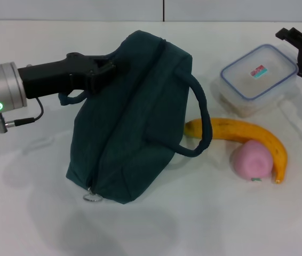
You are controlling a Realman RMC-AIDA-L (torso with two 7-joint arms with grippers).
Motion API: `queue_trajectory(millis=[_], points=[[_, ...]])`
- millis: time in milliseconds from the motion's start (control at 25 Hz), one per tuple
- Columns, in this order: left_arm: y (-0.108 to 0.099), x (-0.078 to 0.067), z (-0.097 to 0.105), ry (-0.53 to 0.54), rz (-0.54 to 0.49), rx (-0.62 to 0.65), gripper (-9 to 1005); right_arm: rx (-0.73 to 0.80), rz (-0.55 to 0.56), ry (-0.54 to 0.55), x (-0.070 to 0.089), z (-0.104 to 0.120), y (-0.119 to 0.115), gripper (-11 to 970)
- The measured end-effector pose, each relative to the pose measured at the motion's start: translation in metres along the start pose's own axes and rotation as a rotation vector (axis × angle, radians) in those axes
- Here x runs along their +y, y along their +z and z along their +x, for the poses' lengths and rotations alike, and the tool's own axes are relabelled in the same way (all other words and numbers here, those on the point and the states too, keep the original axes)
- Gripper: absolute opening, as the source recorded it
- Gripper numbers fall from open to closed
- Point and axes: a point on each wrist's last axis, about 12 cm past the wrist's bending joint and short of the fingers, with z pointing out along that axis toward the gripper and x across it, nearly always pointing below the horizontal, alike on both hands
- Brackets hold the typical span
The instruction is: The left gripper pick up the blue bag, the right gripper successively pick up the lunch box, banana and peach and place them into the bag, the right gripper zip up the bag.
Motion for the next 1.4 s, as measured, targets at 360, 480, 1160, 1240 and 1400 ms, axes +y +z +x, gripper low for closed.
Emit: queue_trajectory(millis=[360,480,1160,1240,1400], points=[[0.002,0.0,-0.002,0.004,0.004,0.0,41,0.01,-0.029,-0.001,0.003,0.003,-0.001,807],[0.002,0.0,-0.001,0.004,0.003,0.002,41,0.011,-0.029,0.0,0.003,0.006,0.0,807],[0.0,0.001,-0.001,0.015,0.0,0.008,41,0.006,-0.048,-0.019,0.001,0.018,-0.001,273],[0.0,0.001,-0.001,0.021,0.0,0.008,41,0.008,-0.05,-0.018,-0.001,0.019,-0.004,190],[-0.001,0.001,0.0,0.027,-0.002,0.007,41,0.013,-0.076,-0.017,-0.004,0.024,-0.011,161]])
